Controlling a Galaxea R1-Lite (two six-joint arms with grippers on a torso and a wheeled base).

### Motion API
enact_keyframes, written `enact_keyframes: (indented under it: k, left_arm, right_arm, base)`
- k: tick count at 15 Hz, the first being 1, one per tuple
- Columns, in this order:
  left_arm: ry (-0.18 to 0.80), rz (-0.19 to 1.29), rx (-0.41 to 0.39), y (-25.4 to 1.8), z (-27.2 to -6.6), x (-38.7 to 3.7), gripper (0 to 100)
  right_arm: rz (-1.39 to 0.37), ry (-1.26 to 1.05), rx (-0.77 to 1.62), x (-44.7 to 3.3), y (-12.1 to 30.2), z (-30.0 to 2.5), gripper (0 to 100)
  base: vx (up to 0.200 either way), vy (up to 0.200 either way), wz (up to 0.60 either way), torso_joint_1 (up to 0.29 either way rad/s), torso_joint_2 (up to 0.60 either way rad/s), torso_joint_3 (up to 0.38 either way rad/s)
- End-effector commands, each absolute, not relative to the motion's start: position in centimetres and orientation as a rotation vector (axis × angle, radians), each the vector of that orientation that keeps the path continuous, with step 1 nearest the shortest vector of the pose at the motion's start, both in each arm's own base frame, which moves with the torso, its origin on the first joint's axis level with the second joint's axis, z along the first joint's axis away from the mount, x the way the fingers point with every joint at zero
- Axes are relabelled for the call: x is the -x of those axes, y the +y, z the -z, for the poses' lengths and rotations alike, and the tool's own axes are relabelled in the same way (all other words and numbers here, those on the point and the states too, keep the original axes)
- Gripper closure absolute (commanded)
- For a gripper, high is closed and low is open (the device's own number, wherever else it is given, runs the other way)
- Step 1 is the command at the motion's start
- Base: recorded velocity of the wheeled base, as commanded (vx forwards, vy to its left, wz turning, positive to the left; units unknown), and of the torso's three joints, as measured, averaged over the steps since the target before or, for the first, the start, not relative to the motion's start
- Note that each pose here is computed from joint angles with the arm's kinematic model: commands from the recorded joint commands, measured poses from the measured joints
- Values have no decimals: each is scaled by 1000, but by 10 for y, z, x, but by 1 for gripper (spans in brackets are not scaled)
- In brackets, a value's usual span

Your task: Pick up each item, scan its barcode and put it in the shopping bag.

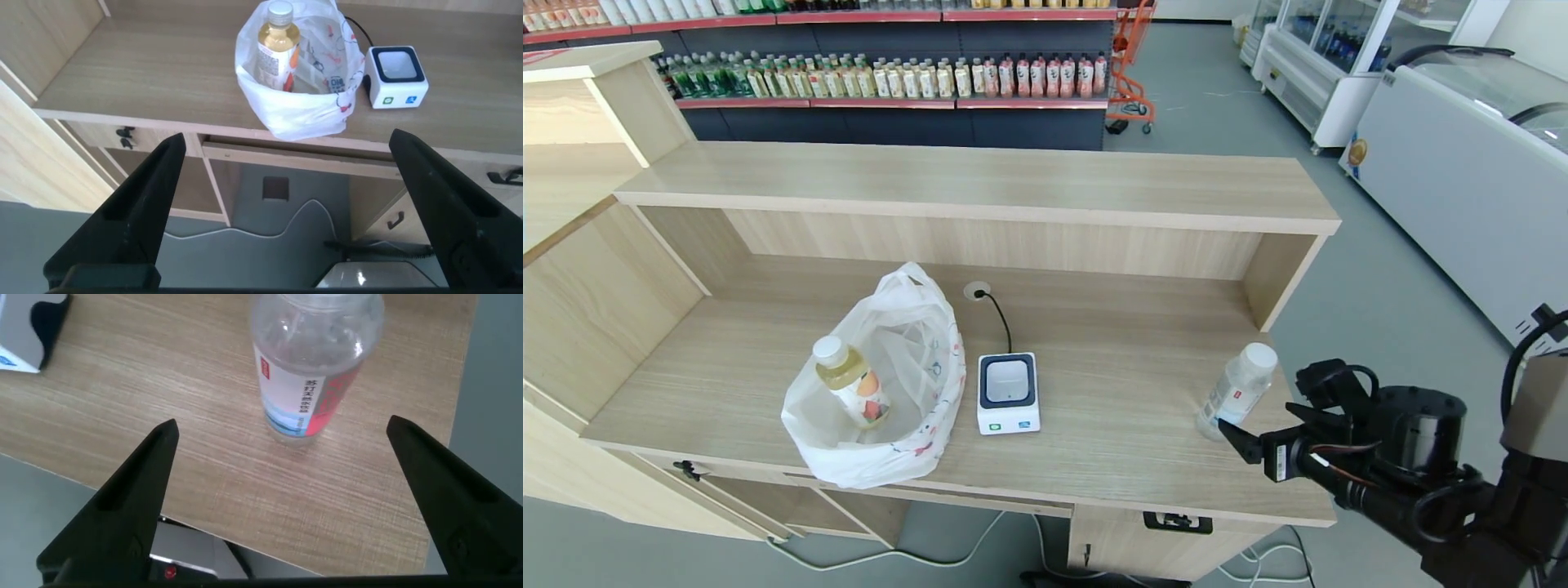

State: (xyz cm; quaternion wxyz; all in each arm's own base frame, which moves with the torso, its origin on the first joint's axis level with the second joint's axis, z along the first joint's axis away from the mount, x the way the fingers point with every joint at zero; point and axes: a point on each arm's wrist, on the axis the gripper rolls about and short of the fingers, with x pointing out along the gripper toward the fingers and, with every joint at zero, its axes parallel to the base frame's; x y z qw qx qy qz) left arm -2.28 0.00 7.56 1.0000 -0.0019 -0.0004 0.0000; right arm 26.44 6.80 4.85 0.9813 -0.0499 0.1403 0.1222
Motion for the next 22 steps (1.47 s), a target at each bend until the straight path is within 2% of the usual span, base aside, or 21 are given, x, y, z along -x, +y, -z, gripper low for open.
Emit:
enact_keyframes:
  k: [1,9,16,22]
  left_arm:
    - [0,0,5,0,-76,23,0]
    - [0,0,5,0,-76,23,0]
    - [0,0,5,0,-76,23,0]
    - [0,0,5,0,-76,23,0]
  right_arm:
    - [-227,329,123,-274,75,-26,0]
    - [-201,214,136,-320,90,-24,0]
    - [-238,192,156,-339,107,-10,0]
    - [-238,169,165,-348,107,-15,0]
  base:
    - [0,0,0,0,0,0]
    - [0,0,0,0,0,0]
    - [0,0,0,0,0,0]
    - [0,0,0,0,0,0]
